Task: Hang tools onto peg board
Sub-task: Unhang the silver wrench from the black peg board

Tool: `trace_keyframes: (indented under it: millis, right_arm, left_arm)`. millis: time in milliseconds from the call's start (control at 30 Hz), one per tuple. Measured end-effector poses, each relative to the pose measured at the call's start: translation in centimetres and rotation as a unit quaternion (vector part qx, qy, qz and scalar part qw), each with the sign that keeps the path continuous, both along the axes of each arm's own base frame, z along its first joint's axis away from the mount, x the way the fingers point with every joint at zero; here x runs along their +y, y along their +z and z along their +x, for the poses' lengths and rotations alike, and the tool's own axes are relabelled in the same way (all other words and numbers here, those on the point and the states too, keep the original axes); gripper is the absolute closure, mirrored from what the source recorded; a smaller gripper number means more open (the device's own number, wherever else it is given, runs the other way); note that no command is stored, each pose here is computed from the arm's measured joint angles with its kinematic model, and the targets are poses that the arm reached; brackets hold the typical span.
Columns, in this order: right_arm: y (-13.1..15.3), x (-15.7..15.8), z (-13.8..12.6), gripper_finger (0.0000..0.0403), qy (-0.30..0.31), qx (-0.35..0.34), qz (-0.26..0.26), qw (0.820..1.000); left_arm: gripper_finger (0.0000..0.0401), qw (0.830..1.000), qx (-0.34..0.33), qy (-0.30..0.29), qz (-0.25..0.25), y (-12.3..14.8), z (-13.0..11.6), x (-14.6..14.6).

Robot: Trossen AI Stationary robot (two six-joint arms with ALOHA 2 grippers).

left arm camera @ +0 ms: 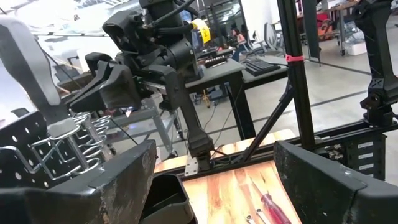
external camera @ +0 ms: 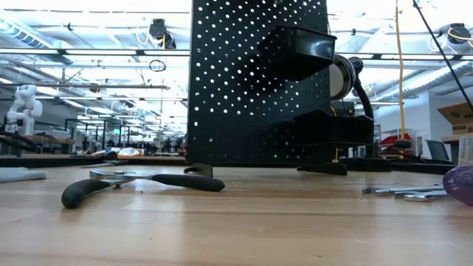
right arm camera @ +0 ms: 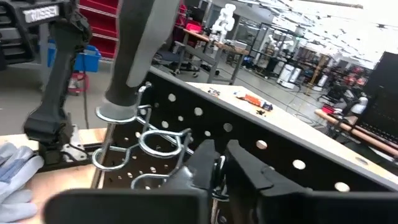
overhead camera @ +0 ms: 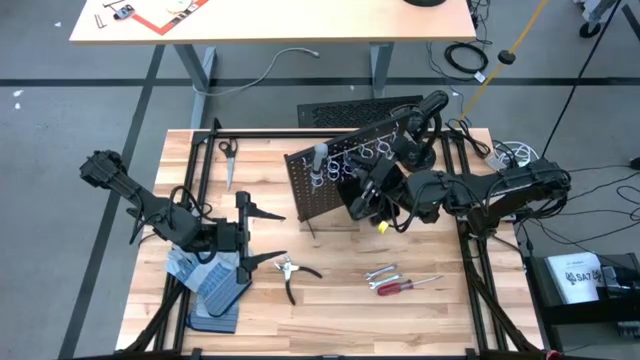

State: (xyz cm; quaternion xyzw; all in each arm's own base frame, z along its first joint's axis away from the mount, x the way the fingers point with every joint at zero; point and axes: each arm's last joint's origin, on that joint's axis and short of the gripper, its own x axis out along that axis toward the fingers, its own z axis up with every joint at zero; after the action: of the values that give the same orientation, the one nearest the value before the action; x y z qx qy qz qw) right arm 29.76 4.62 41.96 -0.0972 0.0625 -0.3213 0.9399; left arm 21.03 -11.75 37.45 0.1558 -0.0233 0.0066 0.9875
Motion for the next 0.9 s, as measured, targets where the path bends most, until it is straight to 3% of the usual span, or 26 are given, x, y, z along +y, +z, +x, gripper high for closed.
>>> trace_keyframes:
  millis: [367, 900]
  right_arm:
    - [0.4, 0.2, 0.1, 0.0399, 0.009, 0.000, -0.030, 0.999]
    - [3.3, 1.4, -0.5, 0.0401, 0.020, -0.057, -0.093, 0.994]
  left_arm:
    - [0.0067, 1.000, 0.000, 0.000, 0.000, 0.0, 0.0, 0.0]
    - [0.0067, 1.000, 0.000, 0.000, 0.000, 0.0, 0.0, 0.0]
